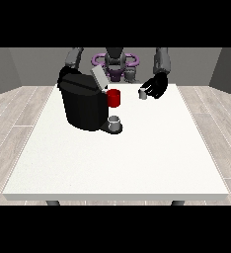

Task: Insert the coffee pod into the coffee machine and close the lid

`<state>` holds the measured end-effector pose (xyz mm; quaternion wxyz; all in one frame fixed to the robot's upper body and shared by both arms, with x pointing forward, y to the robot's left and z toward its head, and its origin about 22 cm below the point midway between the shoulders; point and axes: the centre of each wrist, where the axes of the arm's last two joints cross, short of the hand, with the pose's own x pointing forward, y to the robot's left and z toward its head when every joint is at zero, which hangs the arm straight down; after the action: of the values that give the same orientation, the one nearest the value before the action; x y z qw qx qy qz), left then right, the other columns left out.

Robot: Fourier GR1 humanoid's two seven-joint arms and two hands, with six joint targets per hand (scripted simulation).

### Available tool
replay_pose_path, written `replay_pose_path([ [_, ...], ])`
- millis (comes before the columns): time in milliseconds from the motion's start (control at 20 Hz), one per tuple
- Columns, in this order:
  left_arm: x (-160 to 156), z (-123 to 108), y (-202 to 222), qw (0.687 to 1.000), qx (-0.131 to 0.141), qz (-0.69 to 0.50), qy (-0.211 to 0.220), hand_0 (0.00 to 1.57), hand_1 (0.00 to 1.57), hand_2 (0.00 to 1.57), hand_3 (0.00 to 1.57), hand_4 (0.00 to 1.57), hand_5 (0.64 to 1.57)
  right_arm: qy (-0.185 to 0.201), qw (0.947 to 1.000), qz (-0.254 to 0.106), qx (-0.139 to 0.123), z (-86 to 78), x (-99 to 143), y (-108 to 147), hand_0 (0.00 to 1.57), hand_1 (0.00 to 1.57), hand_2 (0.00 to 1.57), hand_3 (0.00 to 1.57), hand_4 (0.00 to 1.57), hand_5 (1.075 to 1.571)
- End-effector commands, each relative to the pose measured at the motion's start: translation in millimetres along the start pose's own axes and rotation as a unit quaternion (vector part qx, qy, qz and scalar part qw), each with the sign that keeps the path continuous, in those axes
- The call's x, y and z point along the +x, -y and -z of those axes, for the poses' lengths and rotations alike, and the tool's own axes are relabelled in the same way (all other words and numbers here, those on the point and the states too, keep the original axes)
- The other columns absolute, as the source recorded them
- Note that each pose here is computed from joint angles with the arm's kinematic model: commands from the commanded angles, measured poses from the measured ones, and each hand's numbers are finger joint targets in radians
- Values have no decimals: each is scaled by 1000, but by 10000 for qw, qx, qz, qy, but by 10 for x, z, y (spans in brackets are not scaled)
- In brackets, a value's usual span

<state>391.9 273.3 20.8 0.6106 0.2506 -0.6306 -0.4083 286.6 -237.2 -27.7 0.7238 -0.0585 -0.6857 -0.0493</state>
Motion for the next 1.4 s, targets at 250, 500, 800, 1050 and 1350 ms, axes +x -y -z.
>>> replay_pose_path([
  [250, 453, 288, -547, 9990, 171, -57, 408, 1252, 1252, 1329, 1292, 573, 1571, 102, 9995, 28, 292, 86, 126, -129, 0, 0, 0, 0, 456, 1571],
  [500, 493, 305, -1089, 9967, 525, 134, 600, 1255, 1255, 1332, 1288, 556, 1571, 635, 9968, 188, 436, 214, 354, -226, 0, 0, 0, 0, 475, 1571],
  [800, 694, 330, -1638, 9939, 981, 135, 486, 1017, 1017, 1206, 1226, 503, 1571, 655, 9953, 88, 705, 127, 352, -247, 0, 0, 0, 0, 504, 1571],
  [1050, 793, 413, -1602, 9927, 1147, -56, 368, 1239, 1239, 1262, 1198, 476, 1571, 768, 9946, 23, 704, 143, 604, -426, 0, 0, 0, 0, 492, 1571],
  [1350, 1008, 420, -1929, 9904, 1255, 41, 586, 1278, 1278, 1332, 1265, 519, 1571, 1008, 9926, 48, 678, 187, 770, -493, 0, 0, 0, 0, 502, 1571],
])
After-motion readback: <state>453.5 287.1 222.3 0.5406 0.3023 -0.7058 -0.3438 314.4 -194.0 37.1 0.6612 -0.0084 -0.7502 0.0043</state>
